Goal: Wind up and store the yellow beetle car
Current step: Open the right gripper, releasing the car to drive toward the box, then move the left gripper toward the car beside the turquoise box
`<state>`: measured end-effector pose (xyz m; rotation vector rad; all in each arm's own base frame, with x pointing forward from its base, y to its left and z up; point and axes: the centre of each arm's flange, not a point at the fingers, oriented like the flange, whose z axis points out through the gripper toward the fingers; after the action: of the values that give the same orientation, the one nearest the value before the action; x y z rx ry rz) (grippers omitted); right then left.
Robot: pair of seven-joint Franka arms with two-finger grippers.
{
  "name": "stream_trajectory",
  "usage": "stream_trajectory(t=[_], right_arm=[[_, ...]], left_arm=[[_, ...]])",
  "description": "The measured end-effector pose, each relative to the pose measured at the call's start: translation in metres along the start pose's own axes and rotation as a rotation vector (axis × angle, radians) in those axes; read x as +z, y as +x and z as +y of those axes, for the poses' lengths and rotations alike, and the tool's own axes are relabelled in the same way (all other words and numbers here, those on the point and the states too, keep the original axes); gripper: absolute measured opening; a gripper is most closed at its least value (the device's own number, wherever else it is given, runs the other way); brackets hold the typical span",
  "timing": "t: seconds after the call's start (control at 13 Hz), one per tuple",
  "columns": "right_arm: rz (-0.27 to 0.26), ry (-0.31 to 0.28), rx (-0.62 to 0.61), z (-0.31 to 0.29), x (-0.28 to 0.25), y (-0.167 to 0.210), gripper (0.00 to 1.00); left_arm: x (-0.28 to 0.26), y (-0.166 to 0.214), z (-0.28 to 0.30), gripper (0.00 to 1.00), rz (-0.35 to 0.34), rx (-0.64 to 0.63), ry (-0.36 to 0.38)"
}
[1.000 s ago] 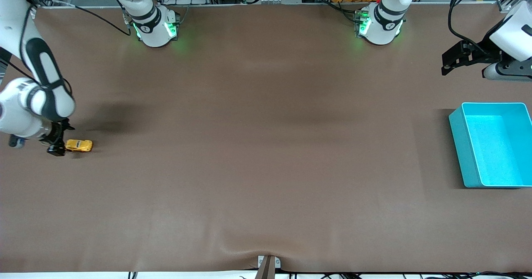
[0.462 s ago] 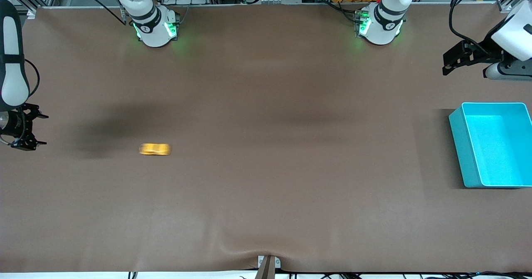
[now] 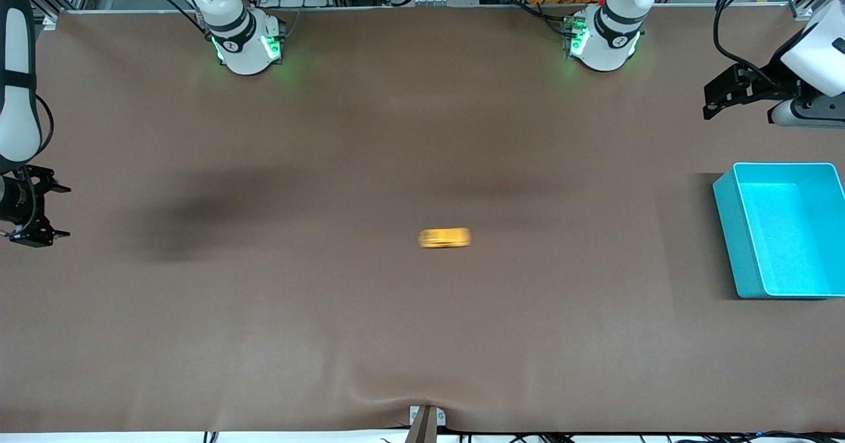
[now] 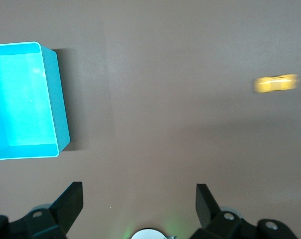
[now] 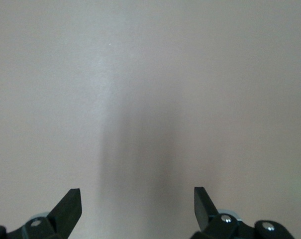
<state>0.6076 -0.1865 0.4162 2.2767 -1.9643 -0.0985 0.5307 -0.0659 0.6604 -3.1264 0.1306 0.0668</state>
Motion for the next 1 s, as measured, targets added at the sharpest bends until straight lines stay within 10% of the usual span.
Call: stream_trajectory(t=[1.0], right_arm=[[0.009,-0.004,-0.406,-0.011,-0.030,-0.024,1.00]], left_arm=[[0.023,0.013,-0.035,1.00,-0.043,-0.060,0.019]])
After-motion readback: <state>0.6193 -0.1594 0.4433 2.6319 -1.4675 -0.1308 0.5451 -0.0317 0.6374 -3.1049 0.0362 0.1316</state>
